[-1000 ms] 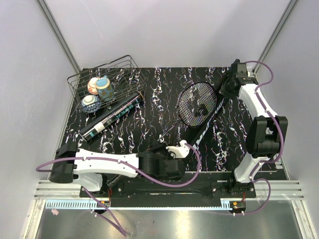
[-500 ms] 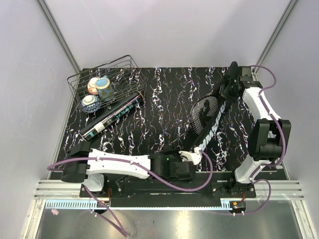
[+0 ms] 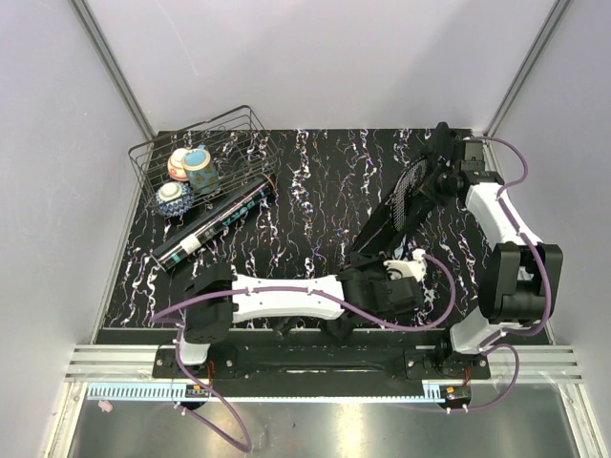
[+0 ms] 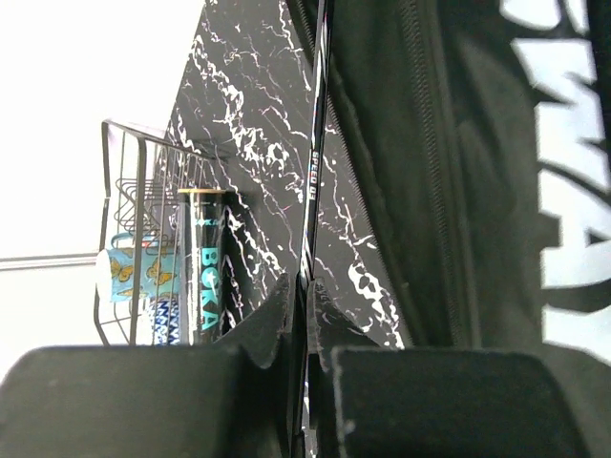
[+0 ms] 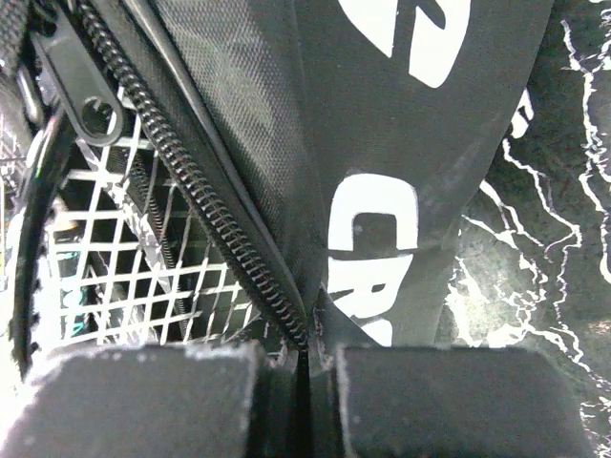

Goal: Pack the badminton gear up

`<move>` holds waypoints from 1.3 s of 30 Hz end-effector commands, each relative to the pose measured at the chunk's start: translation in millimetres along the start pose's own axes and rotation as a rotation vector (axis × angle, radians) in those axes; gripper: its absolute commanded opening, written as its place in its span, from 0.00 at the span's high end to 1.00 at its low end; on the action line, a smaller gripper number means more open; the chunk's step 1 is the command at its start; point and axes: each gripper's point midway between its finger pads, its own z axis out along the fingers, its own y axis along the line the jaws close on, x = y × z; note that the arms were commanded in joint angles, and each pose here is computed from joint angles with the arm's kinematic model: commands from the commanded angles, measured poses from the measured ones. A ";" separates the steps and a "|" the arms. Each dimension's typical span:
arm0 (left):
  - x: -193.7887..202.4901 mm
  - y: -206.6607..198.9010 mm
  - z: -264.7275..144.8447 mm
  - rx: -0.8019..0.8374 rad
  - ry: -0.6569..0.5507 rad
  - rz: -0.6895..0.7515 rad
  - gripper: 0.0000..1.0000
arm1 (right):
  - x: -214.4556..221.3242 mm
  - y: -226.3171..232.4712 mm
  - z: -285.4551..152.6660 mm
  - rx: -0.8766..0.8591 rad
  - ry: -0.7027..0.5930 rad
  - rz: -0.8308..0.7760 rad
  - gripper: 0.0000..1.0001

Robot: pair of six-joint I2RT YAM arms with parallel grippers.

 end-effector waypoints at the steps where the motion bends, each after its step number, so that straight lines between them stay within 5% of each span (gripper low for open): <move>1: -35.1 7.0 8.9 -0.050 -0.067 -0.151 1.00 | 2.3 32.2 -21.7 -0.150 0.000 0.013 1.00; 6: -53.0 -11.9 27.1 0.020 -0.085 -0.200 1.00 | 15.8 39.6 -24.5 -0.221 0.038 0.040 1.00; 13: -64.4 -47.1 22.8 0.461 -0.148 -0.271 1.00 | 18.6 48.8 -35.5 -0.301 0.014 -0.019 1.00; 19: -62.4 -34.0 20.8 0.706 -0.168 -0.419 1.00 | 28.1 55.6 -38.3 -0.401 0.004 -0.058 1.00; 24: -76.2 -20.4 42.9 0.655 -0.188 -0.500 1.00 | 44.0 58.2 -40.1 -0.469 0.047 -0.055 1.00; 30: -91.4 -1.6 83.3 0.384 -0.205 -0.694 1.00 | 48.9 64.9 -48.5 -0.521 0.053 -0.047 1.00; 35: -112.1 -12.1 61.6 0.647 -0.224 -0.727 1.00 | 49.6 64.5 -55.8 -0.528 0.044 -0.067 1.00; 39: -89.4 -30.9 41.6 0.882 -0.091 -0.761 0.97 | 56.5 68.2 -63.3 -0.574 0.058 -0.103 1.00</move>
